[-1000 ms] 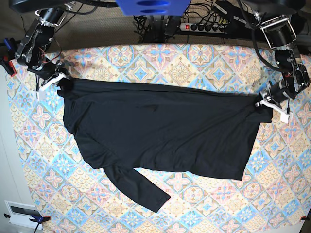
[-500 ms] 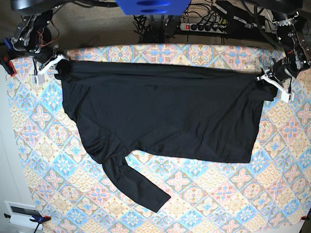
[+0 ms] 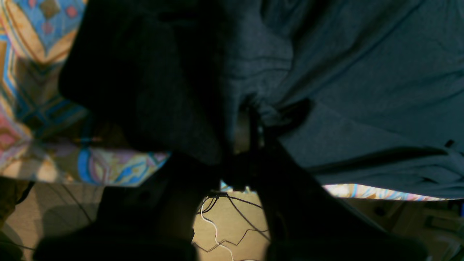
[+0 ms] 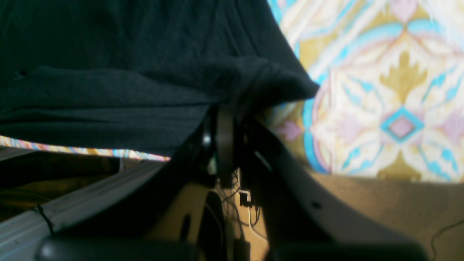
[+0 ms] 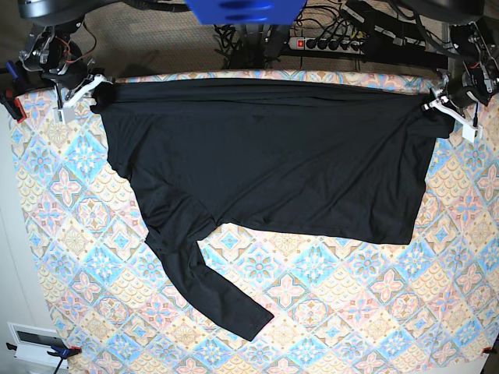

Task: Layout the t-shirt on the table in an organized manner, then fold the t-shirt properly
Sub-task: 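Hold the shirt edge with both grippers and stretch it taut apart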

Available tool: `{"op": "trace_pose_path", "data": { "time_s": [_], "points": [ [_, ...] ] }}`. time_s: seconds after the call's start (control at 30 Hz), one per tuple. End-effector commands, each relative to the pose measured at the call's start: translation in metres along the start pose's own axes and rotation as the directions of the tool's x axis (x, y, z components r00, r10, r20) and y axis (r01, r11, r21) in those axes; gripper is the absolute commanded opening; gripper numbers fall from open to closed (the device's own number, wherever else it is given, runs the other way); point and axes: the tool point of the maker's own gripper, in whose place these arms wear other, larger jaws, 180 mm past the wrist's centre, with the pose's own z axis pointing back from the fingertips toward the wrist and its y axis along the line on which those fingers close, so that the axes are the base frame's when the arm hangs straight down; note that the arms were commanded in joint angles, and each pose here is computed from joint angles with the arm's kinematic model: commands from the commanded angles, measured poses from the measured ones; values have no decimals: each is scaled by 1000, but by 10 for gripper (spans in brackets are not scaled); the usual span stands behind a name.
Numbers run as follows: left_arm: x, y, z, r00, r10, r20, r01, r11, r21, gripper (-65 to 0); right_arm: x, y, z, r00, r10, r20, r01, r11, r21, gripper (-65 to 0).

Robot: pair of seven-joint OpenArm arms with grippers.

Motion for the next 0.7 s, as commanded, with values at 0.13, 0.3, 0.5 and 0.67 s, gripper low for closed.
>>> {"op": "trace_pose_path", "data": {
  "time_s": [0.13, 0.3, 0.5, 0.67],
  "points": [
    [14, 6, 6, 999, -14, 42, 13, 999, 33, -624, 6, -10, 9, 1000, 25, 13, -25, 999, -39, -650],
    [7, 1, 4, 1000, -18, 6, 17, 1000, 17, -477, 5, -10, 10, 1000, 24, 12, -24, 999, -41, -615],
    [18, -5, 14, 998, 38, 55, -35, 998, -54, -375, 14, -16, 24, 998, 42, 45, -39, 996, -79, -549],
    [47, -16, 22, 986, 81, 148, -63, 990, -124, -375, 19, -12, 30, 995, 79, 54, -74, 993, -90, -536]
  ]
}}
